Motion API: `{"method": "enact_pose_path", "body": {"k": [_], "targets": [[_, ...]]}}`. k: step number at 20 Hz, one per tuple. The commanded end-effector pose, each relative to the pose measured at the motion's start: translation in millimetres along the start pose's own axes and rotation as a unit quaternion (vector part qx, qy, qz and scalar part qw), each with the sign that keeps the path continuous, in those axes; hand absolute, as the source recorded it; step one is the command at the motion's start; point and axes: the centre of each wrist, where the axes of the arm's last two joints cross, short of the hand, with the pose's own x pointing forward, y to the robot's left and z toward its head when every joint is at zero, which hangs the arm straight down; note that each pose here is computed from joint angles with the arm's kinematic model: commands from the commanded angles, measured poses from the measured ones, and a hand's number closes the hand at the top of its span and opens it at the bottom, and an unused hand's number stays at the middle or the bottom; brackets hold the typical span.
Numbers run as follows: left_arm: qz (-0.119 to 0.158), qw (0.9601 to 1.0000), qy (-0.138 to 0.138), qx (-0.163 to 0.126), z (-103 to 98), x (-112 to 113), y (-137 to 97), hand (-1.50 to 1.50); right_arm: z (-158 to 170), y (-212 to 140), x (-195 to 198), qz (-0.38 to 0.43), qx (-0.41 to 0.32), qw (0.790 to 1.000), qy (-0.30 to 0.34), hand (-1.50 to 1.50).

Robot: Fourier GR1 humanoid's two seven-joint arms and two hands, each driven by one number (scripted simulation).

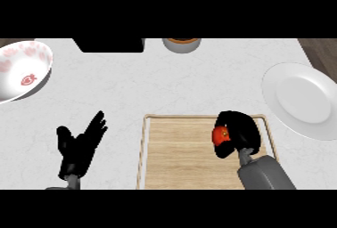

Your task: Pick the tomato from the tray and place it in the plate

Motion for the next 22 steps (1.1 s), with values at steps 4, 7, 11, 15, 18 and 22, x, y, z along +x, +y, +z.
{"method": "enact_pose_path", "body": {"k": [4,7,11,15,18,22], "targets": [[0.003,1.0,0.0,0.001,4.3,8.7,4.0,0.0,76.1,49.8,-27.7,0.052,0.053,0.987,-0.143,1.5],[0.007,1.0,0.0,0.004,-3.0,-7.3,-11.6,0.0,111.8,56.2,-41.1,0.04,-0.001,0.98,-0.197,1.5],[0.013,0.9999,0.008,0.008,-1.6,-5.6,3.7,0.0,123.1,13.4,-38.0,-0.044,-0.141,0.954,-0.263,1.5],[0.008,0.9999,0.007,0.013,4.4,-15.6,1.2,0.0,137.1,-3.6,-47.7,-0.086,-0.224,0.94,-0.242,1.5],[0.002,0.9999,-0.006,0.012,-2.5,12.5,4.6,0.0,154.3,-23.7,-49.2,-0.15,-0.252,0.93,-0.222,1.5],[0.002,1.0,-0.001,0.002,5.9,-1.2,-3.7,0.0,152.9,-38.6,-79.4,-0.21,-0.289,0.918,-0.174,1.5]]}}
